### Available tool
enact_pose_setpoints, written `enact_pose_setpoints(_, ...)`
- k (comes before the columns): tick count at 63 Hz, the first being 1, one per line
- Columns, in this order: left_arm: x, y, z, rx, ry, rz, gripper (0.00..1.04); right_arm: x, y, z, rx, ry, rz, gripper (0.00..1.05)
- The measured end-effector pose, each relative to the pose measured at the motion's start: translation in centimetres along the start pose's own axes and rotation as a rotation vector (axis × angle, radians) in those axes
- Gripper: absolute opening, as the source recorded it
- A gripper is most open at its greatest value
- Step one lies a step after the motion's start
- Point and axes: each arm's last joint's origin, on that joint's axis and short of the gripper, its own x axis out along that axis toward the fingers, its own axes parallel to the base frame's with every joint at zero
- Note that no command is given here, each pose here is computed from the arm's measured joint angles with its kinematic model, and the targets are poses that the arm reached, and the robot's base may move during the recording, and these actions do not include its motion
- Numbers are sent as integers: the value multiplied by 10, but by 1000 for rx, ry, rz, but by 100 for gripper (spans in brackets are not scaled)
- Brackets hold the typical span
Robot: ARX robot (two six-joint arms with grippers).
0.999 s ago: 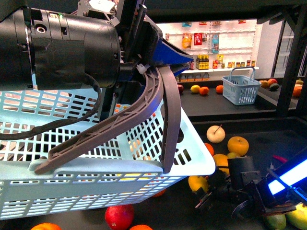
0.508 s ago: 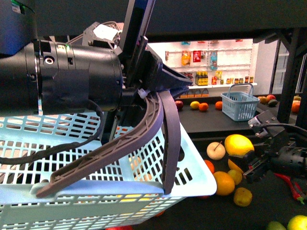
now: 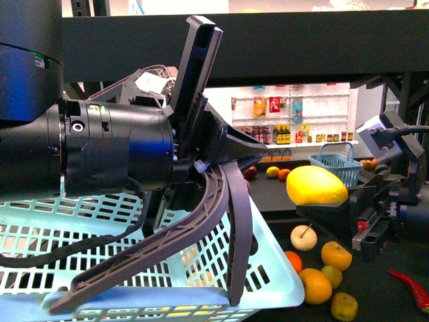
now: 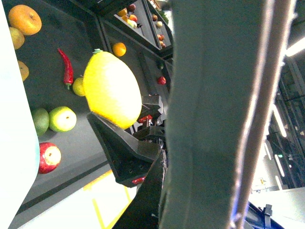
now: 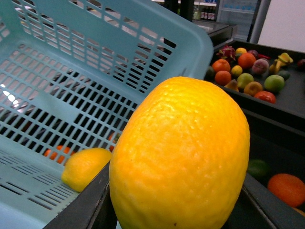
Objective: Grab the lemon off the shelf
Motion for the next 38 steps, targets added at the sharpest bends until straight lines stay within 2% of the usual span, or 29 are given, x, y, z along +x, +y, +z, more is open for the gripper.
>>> enact_pose_setpoints(14, 0, 0, 0, 0, 0, 0, 7, 21, 21, -8, 40, 23, 61, 51)
enact_pose_setpoints(27, 0, 0, 0, 0, 0, 0, 7, 55, 33, -20, 91, 42, 84, 51)
enact_pose_setpoints(38, 0, 0, 0, 0, 0, 0, 7, 71, 40, -21, 106, 42, 86, 51)
